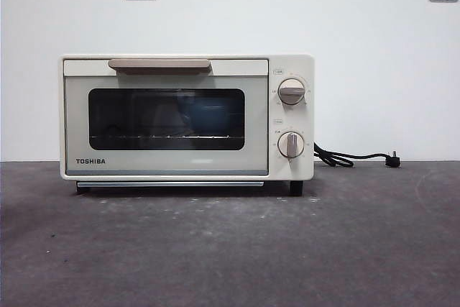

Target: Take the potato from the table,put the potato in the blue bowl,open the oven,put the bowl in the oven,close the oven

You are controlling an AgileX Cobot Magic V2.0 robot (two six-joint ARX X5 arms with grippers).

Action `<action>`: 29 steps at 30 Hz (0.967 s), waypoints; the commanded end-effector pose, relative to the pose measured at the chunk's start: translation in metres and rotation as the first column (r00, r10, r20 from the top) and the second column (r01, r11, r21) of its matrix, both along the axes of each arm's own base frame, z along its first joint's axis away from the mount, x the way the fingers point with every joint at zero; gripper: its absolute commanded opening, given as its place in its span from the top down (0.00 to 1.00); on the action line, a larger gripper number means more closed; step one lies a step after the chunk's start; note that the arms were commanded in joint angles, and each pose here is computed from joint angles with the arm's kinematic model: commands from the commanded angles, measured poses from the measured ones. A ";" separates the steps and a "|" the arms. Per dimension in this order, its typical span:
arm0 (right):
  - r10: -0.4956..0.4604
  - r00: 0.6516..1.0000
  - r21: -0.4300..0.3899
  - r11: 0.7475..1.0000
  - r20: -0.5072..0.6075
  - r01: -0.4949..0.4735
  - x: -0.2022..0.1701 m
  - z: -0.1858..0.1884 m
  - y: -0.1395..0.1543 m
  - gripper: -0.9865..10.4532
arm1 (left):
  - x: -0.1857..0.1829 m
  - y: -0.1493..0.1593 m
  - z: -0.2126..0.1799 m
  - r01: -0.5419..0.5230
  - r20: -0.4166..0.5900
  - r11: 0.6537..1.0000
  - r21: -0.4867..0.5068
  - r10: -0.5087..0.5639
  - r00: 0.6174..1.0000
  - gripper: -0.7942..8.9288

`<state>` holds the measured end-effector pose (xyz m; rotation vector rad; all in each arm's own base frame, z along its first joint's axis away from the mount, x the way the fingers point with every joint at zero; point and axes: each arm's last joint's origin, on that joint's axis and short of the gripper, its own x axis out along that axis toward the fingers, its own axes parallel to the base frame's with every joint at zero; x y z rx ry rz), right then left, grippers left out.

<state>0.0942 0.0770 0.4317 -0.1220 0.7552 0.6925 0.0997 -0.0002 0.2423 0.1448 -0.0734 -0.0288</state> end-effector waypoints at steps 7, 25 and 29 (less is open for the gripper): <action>-0.009 1.000 0.021 1.000 0.019 0.008 -0.007 0.003 -0.006 0.91 | 0.001 0.003 -0.055 -0.101 -0.064 0.995 0.010 0.102 0.993 0.92; -0.010 0.998 0.061 0.998 0.068 0.006 -0.024 0.008 -0.019 0.91 | -0.004 0.002 -0.095 -0.079 -0.250 0.996 -0.035 0.067 0.966 0.92; -0.011 0.997 0.070 0.998 0.080 0.005 -0.028 0.009 -0.022 0.91 | -0.004 0.002 -0.095 -0.075 -0.250 0.997 -0.036 0.064 0.966 0.92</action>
